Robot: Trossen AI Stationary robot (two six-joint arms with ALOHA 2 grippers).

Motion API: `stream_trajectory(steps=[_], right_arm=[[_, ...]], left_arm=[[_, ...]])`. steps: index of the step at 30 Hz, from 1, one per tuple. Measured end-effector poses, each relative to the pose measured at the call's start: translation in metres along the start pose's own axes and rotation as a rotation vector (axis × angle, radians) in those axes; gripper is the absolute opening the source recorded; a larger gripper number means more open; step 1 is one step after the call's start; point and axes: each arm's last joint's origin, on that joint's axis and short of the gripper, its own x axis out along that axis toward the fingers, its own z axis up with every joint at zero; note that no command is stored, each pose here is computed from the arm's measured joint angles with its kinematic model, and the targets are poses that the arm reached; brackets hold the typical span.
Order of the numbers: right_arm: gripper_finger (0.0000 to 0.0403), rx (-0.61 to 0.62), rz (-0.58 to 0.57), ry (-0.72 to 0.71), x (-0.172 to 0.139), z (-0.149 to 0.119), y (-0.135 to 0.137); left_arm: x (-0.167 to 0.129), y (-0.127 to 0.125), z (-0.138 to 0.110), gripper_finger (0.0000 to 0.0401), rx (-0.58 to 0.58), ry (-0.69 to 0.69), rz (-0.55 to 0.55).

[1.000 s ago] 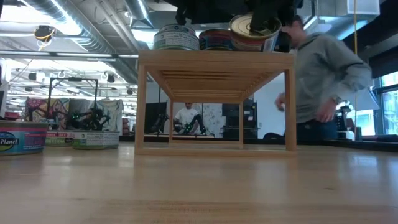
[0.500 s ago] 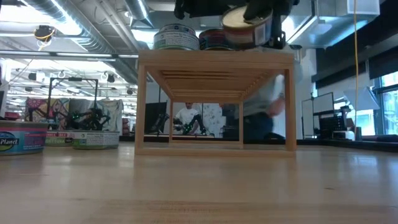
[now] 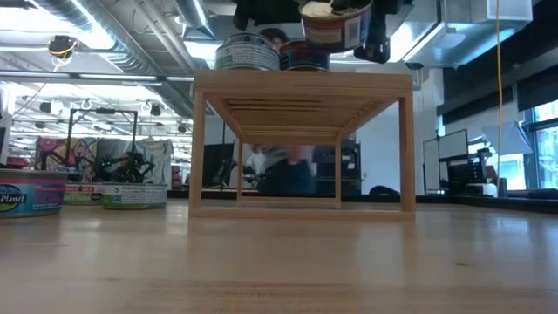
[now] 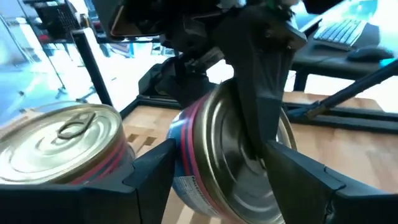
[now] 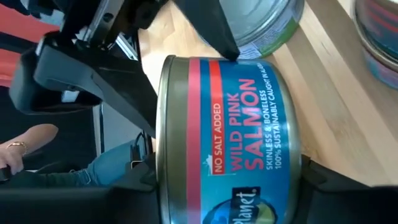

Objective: Stack canned seafood by type on shelf
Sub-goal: Put the blue tuna can on the shelf

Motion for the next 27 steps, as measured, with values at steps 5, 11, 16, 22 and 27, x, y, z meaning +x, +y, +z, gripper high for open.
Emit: stream_trajectory(steps=[5,11,16,22,27], right_arm=[[0.0185,-0.006,0.024,0.001,0.002,0.001,0.001],[0.0183,-0.088,0.073,0.013,0.006,-0.003,0.011],[0.0183,-0.117,0.065,0.011,0.007,-0.006,0.017],[0.0197,-0.126,0.087,-0.001,0.007,-0.005,0.018],[0.0185,-0.137,0.115,-0.001,0.007,-0.004,0.021]], left_arm=[[-0.001,0.000,0.001,0.0237,-0.071,0.000,-0.008],[-0.009,0.004,0.004,0.0237,-0.200,0.036,-0.035],[-0.018,0.007,0.013,0.0237,-0.307,0.050,-0.122],[-0.019,0.005,0.011,0.0237,-0.404,0.103,-0.194],[-0.019,0.007,0.008,0.0237,-0.444,0.133,-0.182]])
